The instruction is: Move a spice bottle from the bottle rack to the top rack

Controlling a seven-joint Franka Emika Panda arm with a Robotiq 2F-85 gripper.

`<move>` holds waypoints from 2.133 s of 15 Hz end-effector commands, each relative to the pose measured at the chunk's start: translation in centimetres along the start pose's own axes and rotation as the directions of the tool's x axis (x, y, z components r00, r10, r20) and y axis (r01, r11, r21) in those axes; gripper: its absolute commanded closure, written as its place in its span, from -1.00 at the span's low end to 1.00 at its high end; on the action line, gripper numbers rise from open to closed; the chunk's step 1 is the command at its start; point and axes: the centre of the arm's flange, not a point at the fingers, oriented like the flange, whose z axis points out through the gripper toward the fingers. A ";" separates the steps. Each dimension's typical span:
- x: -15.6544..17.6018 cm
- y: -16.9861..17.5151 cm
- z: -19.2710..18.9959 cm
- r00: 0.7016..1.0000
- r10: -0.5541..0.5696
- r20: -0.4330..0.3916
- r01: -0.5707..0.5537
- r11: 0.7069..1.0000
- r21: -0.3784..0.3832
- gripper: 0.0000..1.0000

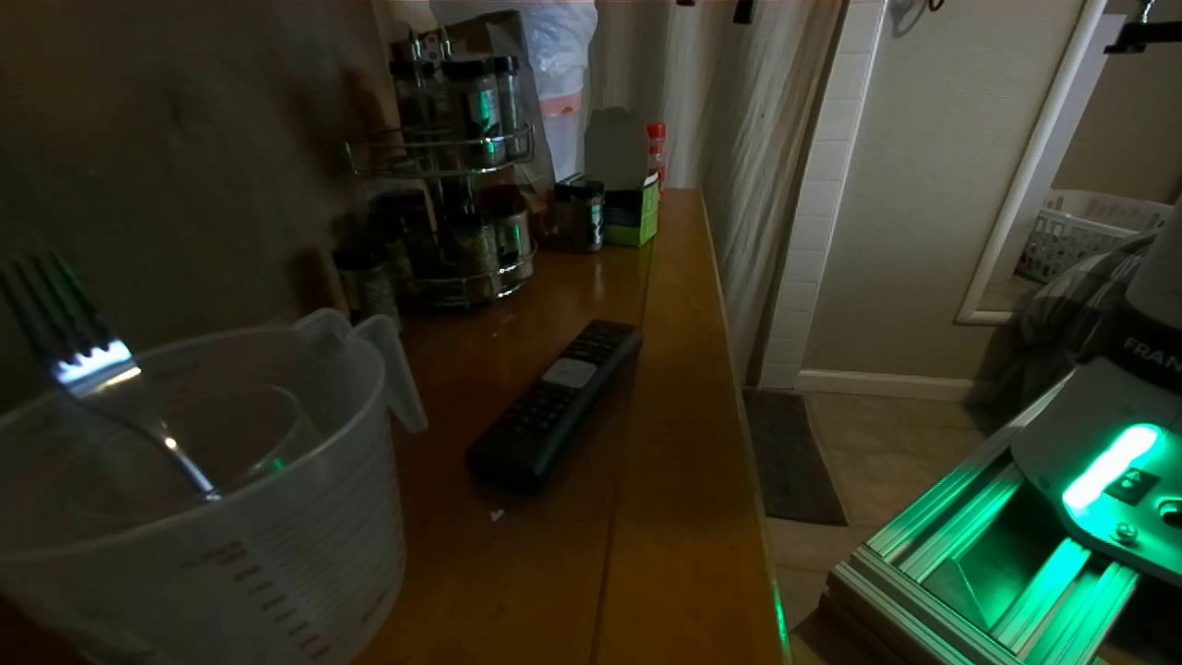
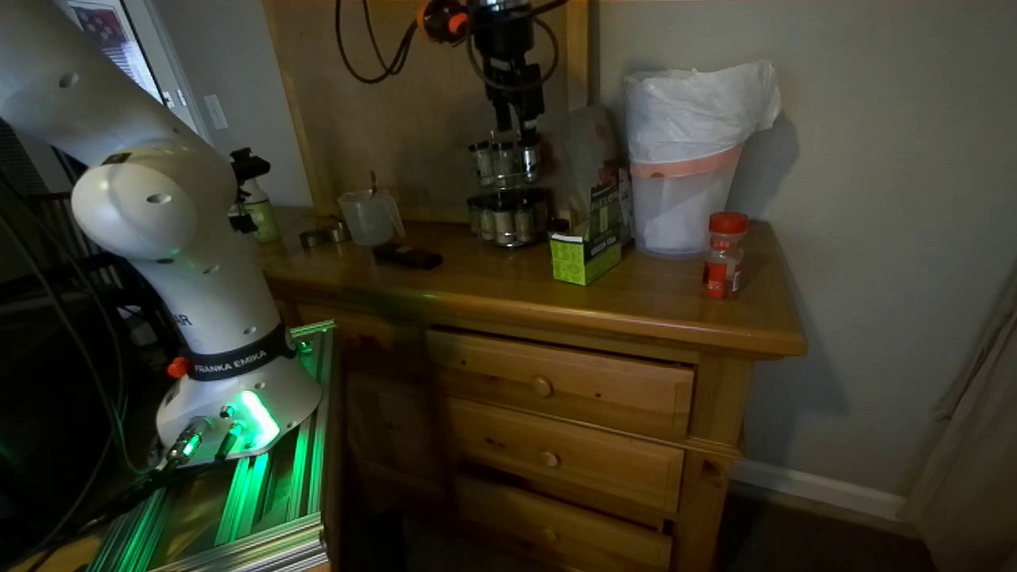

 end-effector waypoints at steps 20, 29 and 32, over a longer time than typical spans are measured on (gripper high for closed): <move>-5.8 -17.1 10.8 0.970 -0.236 -0.051 0.234 0.971 -0.050 -1.00; -3.4 -12.7 13.2 0.947 -0.162 -0.278 0.164 0.986 -0.017 -1.00; -2.6 -12.4 14.0 0.940 -0.158 -0.301 0.166 0.986 -0.002 -1.00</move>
